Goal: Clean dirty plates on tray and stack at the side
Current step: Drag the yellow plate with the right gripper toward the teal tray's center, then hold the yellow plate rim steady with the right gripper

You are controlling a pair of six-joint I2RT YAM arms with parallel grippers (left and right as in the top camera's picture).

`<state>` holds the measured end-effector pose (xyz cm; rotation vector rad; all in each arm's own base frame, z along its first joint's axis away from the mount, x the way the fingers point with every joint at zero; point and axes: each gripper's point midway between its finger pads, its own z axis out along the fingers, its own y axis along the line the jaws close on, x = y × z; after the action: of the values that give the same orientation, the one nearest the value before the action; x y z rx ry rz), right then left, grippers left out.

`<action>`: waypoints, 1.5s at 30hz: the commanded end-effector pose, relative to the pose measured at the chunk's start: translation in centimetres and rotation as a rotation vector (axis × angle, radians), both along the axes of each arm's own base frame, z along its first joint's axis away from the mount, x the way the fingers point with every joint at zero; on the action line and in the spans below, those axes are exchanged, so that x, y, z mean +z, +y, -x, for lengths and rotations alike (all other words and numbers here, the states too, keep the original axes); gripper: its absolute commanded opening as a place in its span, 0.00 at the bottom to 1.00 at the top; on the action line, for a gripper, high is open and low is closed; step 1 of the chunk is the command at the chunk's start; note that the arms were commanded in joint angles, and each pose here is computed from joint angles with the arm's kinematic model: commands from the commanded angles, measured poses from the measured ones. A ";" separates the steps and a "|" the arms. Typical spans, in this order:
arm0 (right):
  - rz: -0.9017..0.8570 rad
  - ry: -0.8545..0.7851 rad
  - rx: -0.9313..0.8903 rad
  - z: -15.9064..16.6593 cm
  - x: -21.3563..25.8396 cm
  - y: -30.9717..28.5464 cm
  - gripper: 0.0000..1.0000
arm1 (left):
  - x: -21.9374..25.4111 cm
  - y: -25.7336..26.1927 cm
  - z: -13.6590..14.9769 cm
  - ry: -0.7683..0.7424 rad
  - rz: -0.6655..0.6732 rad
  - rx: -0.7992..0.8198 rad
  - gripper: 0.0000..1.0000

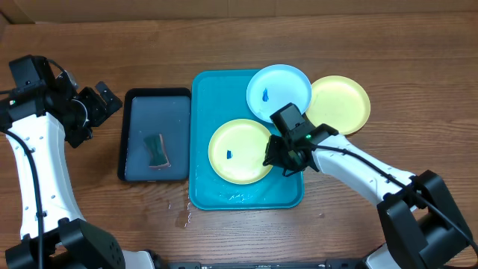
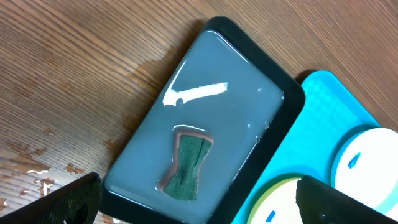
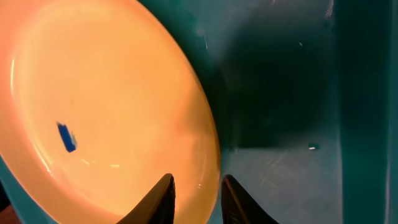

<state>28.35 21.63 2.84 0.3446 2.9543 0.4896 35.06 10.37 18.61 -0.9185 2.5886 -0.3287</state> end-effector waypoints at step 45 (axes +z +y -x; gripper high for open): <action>0.003 0.017 -0.157 0.1 -1.5 -0.8 0.08 | 0.7 0.1 -0.2 -0.016 -0.003 0.013 1.00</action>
<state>28.27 21.04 1.65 0.5515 2.9195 0.4810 35.06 10.37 18.61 -0.9186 2.5886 -0.3281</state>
